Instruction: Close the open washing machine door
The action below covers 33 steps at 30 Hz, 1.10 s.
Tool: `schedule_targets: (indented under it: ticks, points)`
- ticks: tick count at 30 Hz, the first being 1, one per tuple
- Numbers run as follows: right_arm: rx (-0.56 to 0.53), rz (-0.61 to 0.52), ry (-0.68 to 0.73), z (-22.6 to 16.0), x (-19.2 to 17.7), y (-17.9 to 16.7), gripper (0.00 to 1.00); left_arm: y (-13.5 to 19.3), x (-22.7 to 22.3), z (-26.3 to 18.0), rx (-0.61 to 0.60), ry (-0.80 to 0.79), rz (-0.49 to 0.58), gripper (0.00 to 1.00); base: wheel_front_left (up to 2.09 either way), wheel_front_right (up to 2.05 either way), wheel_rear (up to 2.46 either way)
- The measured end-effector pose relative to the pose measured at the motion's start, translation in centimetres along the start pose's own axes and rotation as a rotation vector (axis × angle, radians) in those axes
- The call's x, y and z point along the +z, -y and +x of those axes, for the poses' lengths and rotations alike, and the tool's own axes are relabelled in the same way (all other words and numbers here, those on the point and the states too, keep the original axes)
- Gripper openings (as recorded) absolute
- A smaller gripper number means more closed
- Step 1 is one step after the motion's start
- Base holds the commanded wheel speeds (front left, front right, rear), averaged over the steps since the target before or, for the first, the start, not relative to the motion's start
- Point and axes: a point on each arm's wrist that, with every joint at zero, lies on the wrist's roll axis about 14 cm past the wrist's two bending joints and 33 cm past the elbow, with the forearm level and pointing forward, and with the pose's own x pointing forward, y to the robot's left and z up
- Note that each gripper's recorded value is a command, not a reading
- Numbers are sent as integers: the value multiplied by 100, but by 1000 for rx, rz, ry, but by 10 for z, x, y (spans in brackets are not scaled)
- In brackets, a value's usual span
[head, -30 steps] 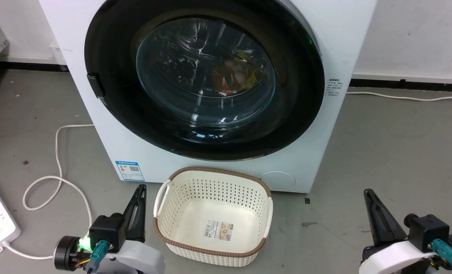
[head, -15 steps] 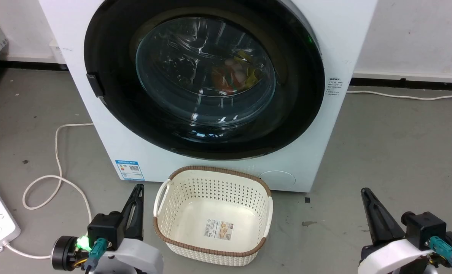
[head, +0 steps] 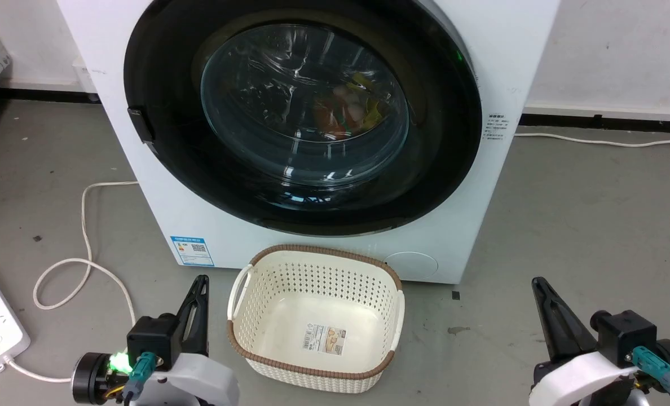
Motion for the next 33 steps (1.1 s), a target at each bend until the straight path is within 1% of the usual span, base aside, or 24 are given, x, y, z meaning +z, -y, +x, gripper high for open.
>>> schedule_targets:
  ticks: [33]
  points:
    - [20, -36, -36, 3, 2, -6, 0, -9, -1, 1, 40, -41, 8, 0, 0, 0, 0]
